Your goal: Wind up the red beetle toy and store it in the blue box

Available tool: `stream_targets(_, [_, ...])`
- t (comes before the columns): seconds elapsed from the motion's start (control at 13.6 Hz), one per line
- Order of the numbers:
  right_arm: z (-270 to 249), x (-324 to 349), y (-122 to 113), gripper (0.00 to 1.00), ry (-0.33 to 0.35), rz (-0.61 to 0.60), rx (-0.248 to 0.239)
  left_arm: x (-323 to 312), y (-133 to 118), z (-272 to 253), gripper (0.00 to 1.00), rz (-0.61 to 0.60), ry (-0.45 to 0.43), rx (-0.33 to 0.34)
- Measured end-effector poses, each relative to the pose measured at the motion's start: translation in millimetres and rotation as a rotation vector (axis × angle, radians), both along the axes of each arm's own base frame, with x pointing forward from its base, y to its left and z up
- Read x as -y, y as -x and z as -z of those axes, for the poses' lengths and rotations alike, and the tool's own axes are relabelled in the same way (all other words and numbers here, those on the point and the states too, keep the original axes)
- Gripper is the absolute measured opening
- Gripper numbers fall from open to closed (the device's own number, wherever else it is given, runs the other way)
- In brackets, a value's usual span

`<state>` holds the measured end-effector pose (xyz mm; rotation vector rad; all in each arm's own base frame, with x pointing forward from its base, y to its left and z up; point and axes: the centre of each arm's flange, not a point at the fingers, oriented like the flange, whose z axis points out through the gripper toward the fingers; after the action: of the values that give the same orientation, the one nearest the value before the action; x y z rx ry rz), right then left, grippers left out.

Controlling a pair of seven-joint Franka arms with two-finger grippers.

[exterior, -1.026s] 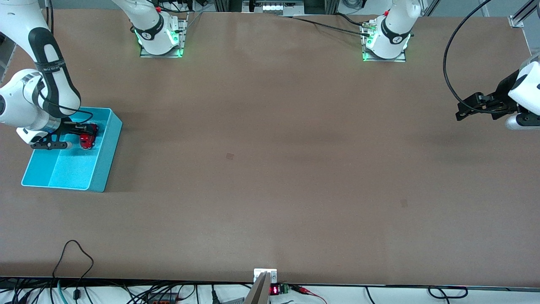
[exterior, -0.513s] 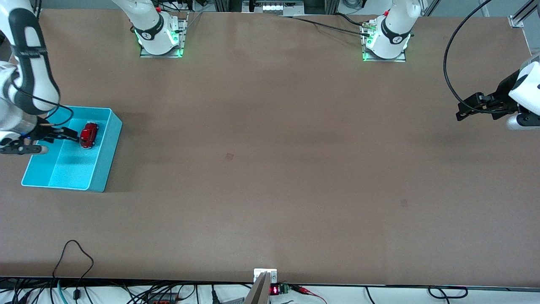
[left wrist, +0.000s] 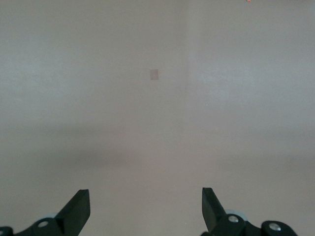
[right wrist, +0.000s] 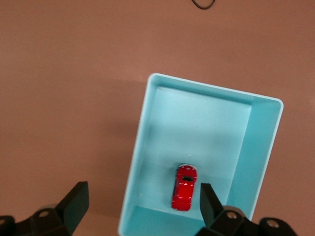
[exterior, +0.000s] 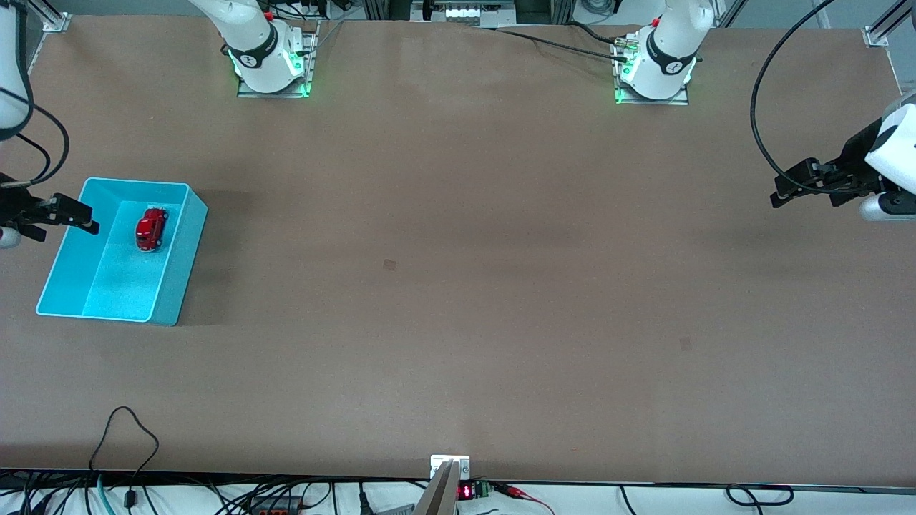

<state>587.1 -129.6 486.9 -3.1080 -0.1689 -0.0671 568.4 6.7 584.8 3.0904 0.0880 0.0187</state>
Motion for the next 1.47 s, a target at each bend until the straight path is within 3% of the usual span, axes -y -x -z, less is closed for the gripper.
stream_targets(0.51, [-78,-62,0,1.0,0.009,0.092,-0.008,4,-1,0,1.0,0.007,0.0,0.005])
stream_targets(1.47, [-82,-67,3,1.0,0.006,0.119,-0.015,5,-2,-2,1.0,0.01,0.0,0.017])
